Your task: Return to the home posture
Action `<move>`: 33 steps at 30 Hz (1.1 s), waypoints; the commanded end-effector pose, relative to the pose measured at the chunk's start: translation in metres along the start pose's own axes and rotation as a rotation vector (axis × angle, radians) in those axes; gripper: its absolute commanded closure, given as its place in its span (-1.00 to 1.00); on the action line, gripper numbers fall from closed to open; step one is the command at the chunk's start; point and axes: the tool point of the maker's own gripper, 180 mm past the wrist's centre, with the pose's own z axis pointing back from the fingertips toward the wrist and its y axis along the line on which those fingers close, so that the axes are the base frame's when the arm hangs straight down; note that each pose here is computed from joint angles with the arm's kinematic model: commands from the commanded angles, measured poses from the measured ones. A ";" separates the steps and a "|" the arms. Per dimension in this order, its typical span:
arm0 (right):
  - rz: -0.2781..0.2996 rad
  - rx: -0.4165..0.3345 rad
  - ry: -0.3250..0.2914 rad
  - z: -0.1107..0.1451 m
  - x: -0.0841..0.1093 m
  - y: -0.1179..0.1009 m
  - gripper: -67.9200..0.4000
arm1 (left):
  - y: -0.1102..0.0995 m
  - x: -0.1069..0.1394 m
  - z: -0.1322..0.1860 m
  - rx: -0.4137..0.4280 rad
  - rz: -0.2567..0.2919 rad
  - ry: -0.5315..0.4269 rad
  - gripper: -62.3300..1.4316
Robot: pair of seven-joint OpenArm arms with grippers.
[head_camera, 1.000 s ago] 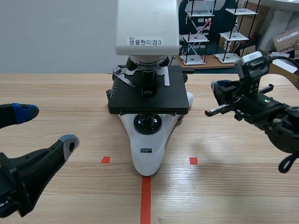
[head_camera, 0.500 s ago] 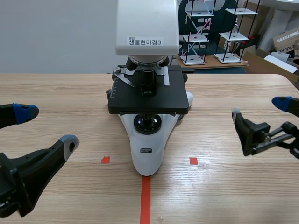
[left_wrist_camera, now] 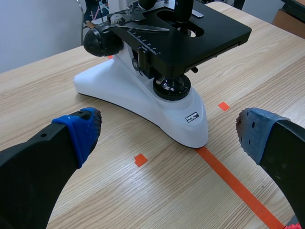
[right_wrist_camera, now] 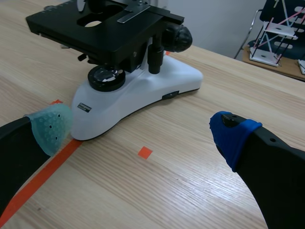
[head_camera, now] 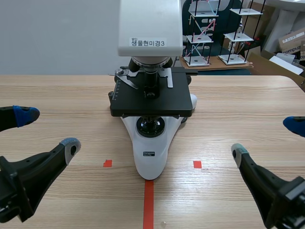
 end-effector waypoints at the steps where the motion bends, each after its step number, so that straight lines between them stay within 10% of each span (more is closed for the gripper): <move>1: 0.020 0.009 -0.025 0.000 0.008 0.000 -0.87 | -0.001 0.011 -0.002 0.001 -0.001 -0.037 -0.91; 33: 0.026 0.038 -0.025 0.004 0.014 0.012 -0.87 | -0.001 0.010 -0.002 0.001 -0.001 -0.037 -0.91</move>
